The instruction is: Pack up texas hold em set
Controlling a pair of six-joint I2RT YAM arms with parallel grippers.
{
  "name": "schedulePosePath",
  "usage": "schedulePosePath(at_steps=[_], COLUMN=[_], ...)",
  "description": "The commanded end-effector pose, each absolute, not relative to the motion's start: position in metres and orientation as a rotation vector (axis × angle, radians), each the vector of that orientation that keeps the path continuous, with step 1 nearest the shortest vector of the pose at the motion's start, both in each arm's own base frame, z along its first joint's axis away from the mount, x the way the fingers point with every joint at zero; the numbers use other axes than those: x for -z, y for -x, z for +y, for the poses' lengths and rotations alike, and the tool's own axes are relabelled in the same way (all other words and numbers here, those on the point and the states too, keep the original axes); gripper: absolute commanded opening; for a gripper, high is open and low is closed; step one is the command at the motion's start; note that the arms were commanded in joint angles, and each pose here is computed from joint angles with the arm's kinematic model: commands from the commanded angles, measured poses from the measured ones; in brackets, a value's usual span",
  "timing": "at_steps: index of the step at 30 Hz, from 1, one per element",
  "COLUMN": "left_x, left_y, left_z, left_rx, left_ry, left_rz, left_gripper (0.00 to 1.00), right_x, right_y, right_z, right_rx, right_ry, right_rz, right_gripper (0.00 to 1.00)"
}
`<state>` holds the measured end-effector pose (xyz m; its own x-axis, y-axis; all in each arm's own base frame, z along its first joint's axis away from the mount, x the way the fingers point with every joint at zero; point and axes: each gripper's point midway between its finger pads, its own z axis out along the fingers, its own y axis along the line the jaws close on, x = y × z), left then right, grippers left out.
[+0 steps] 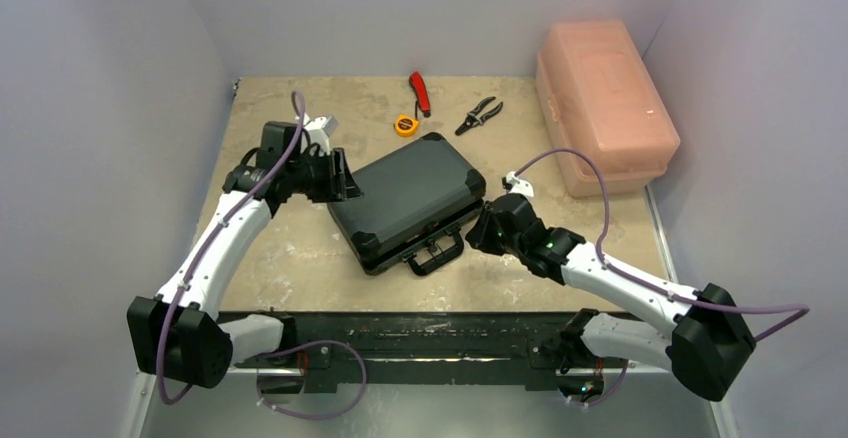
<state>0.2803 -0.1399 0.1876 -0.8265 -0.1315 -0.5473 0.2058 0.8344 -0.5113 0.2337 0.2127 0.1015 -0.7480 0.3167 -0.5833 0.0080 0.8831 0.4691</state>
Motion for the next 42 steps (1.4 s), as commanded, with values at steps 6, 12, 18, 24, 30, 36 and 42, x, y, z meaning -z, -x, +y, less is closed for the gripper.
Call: schedulePosePath(at_steps=[6,12,18,24,30,36,42], left_x=[-0.203,-0.195,-0.184,-0.171,-0.159,-0.138,-0.115], left_y=[-0.287,-0.288,-0.291,-0.284,-0.273,-0.262,-0.251], left_z=[-0.183,-0.218,-0.245,-0.261,-0.269,-0.268,-0.261], left_rx=[0.699,0.719,0.716,0.711,0.703,0.679,0.670], left_ry=[-0.287,-0.364,-0.424,-0.471,-0.507,-0.514,-0.489], left_rz=[2.406,2.414,2.443,2.476,2.505,2.552,2.595], left_gripper=[0.40,0.33,0.22,0.13,0.03,0.00,0.00], right_x=[-0.108,-0.101,-0.093,-0.079,-0.068,-0.060,-0.056], right_y=[-0.227,-0.219,-0.214,-0.210,-0.212,-0.209,-0.209], right_z=[0.222,0.231,0.237,0.238,0.240,0.245,0.247], right_rx=[-0.726,-0.823,-0.879,-0.899,-0.892,-0.912,-0.916], right_ry=[-0.158,-0.133,-0.121,-0.135,-0.145,-0.131,-0.130], right_rz=[2.279,2.272,2.269,2.294,2.309,2.334,2.344], right_gripper=[0.37,0.39,0.39,0.37,0.32,0.28,0.22])
